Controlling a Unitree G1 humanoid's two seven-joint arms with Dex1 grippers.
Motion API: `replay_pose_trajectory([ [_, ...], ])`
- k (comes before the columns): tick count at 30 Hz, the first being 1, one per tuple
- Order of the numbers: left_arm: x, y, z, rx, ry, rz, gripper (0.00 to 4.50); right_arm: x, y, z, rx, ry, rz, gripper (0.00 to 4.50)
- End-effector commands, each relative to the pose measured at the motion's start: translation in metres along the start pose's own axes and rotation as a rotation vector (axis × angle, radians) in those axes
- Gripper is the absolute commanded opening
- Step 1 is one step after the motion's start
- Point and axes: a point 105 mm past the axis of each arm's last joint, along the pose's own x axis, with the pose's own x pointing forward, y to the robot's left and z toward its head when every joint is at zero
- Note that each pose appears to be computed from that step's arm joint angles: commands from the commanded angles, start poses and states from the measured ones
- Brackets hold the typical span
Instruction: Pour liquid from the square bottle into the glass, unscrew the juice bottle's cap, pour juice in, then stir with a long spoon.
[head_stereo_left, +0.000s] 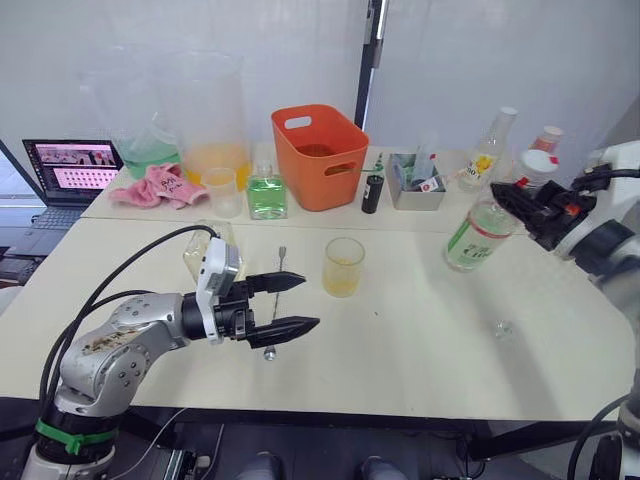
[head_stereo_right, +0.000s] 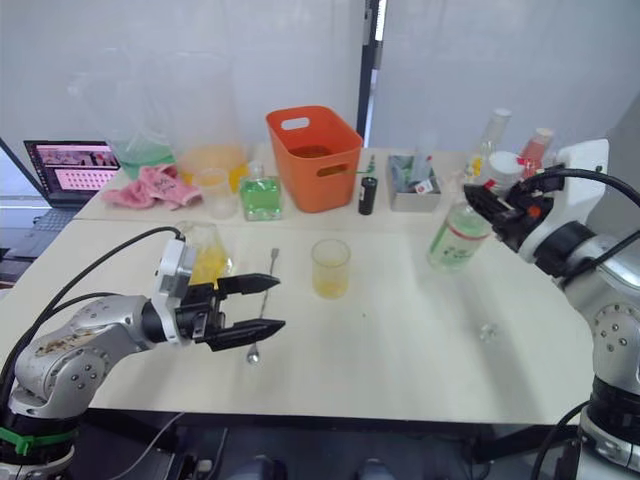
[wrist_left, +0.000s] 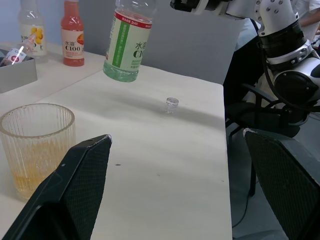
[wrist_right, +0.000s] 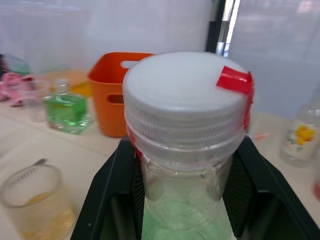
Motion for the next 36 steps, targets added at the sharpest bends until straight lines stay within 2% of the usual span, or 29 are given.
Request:
replay_pose_trajectory([
  [1,0.000,0.004,0.010,0.053,-0.020,-0.019,4.50,-0.002,0.040,0.024,-0.024,-0.083,0.170,1.49],
  [9,-0.011,0.006,0.006,0.053,0.015,-0.025,4.50,0.007,0.104,0.017,0.033,-0.076,0.442,1.49],
  [14,-0.022,0.003,-0.003,0.047,0.067,-0.029,4.50,0.016,0.143,-0.002,0.029,-0.021,0.615,1.49],
  [23,-0.025,-0.001,-0.010,0.059,0.098,-0.028,4.50,0.020,0.171,-0.045,-0.034,0.078,0.766,1.49],
  [36,-0.025,-0.005,-0.011,0.091,0.122,-0.057,4.50,0.022,0.169,-0.069,-0.078,0.073,0.842,1.49],
])
